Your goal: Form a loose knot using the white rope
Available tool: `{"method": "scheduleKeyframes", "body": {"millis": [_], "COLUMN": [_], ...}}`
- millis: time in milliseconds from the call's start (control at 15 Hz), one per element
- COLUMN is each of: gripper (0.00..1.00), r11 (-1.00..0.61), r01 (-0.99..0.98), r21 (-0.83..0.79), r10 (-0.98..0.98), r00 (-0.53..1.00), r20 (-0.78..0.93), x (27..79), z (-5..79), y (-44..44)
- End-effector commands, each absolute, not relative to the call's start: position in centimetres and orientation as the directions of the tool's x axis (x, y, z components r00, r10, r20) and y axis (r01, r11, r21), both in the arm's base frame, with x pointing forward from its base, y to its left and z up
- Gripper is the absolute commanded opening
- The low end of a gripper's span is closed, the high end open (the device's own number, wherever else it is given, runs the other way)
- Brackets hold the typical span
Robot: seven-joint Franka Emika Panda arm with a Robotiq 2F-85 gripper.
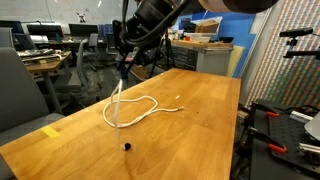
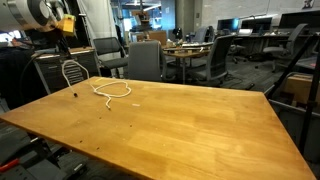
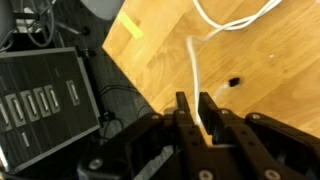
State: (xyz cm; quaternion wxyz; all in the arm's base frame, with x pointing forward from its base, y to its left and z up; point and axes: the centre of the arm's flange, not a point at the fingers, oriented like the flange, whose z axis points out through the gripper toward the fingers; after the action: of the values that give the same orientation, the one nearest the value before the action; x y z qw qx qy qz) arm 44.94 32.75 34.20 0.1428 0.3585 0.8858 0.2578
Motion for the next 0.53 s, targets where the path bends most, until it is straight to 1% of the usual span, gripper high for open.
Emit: {"method": "scheduleKeyframes", "body": {"millis": [0,200,400,467], "gripper": [0.51,0.75,0.97,1.0], "r11": [0.63,0.586,0.497,0.46], "r01": [0.669,0.777,0.865,0.888], "r21": [0.394,0.231,0.074,0.017], "r10": [0.752,0.81,0.857,0.871], "r00": [-0.653,-0.568,-0.476,-0.448], "r20": [-0.095,-0.144,-0.199,-0.204], "x": [48.0,51.1,53.0,53.2], "z": [30.8,27.9,25.4,24.5], "y": [25.9,17.9,10.0,7.9]}}
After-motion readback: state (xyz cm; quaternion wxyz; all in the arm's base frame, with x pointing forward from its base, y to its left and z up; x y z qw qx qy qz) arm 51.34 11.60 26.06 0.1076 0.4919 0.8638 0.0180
